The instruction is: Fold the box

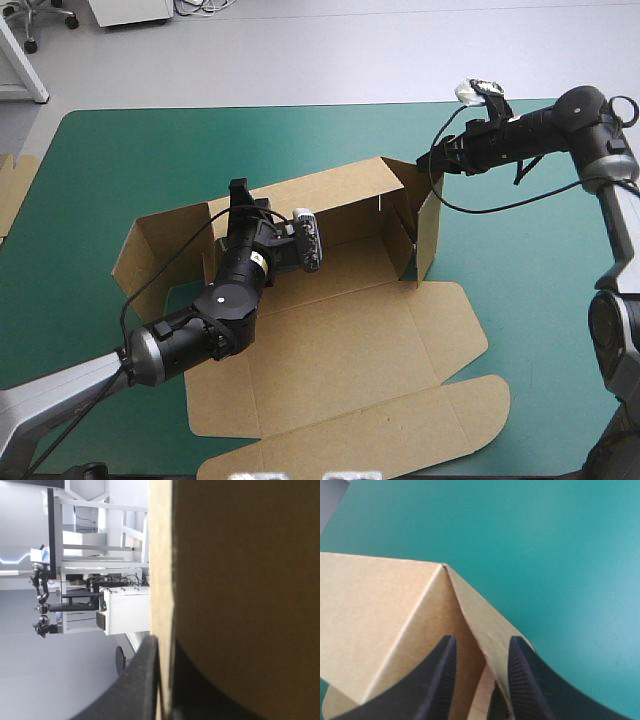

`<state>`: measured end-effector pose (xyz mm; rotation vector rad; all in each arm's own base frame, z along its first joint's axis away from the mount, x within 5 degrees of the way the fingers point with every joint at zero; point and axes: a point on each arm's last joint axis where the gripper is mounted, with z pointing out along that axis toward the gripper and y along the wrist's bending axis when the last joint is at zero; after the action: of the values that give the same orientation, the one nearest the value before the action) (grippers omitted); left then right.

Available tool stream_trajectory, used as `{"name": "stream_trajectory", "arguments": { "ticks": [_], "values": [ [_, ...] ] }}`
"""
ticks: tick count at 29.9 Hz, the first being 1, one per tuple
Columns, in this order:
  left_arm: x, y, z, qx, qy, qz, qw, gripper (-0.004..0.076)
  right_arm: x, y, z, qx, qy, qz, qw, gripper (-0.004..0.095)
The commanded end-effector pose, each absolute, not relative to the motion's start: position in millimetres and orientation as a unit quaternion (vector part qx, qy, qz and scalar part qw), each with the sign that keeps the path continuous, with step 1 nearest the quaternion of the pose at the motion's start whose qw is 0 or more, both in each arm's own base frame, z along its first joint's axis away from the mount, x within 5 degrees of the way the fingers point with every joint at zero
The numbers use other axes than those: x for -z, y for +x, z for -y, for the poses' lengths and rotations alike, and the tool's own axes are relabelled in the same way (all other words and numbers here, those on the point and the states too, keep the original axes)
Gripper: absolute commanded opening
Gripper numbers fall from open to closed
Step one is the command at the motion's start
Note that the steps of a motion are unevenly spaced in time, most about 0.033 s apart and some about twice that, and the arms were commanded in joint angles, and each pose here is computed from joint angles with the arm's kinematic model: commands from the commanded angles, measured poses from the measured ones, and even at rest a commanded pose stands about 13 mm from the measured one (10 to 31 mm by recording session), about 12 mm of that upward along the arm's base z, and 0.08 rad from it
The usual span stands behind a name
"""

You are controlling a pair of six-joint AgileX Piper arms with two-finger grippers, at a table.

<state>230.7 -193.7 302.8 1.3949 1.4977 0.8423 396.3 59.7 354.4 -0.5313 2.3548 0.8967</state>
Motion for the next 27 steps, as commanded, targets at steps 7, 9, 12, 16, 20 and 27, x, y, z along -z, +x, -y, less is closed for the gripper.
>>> {"name": "stream_trajectory", "arguments": {
  "ticks": [7, 9, 12, 16, 20, 27],
  "values": [
    [-317.3, 228.2, 194.2, -0.331, 0.551, -0.601, 0.476, -0.001, -425.5, 348.8, -63.4, -0.328, -0.241, -0.84, 0.359, 0.0324],
    [-317.3, 228.2, 194.2, -0.331, 0.551, -0.601, 0.476, -0.001, -431.1, 344.6, -58.7, -0.301, -0.236, -0.846, 0.373, 0.0324],
    [-317.3, 228.2, 194.2, -0.331, 0.551, -0.601, 0.476, -0.001, -440.4, 348.4, -43.2, -0.261, -0.19, -0.848, 0.421, 0.0324],
    [-317.3, 228.2, 194.2, -0.326, 0.545, -0.606, 0.479, -0.001, -444.9, 353.6, -26.0, -0.255, -0.138, -0.852, 0.437, 0.0324],
    [-317.7, 228.0, 194.7, -0.326, 0.544, -0.605, 0.481, -0.001, -436.4, 371.6, -16.6, -0.222, -0.113, -0.87, 0.426, 0.0324],
    [-319.3, 228.5, 194.9, -0.336, 0.548, -0.594, 0.483, -0.001, -425.4, 416.0, -11.8, -0.226, -0.094, -0.875, 0.417, 0.0323]
  ]
}}
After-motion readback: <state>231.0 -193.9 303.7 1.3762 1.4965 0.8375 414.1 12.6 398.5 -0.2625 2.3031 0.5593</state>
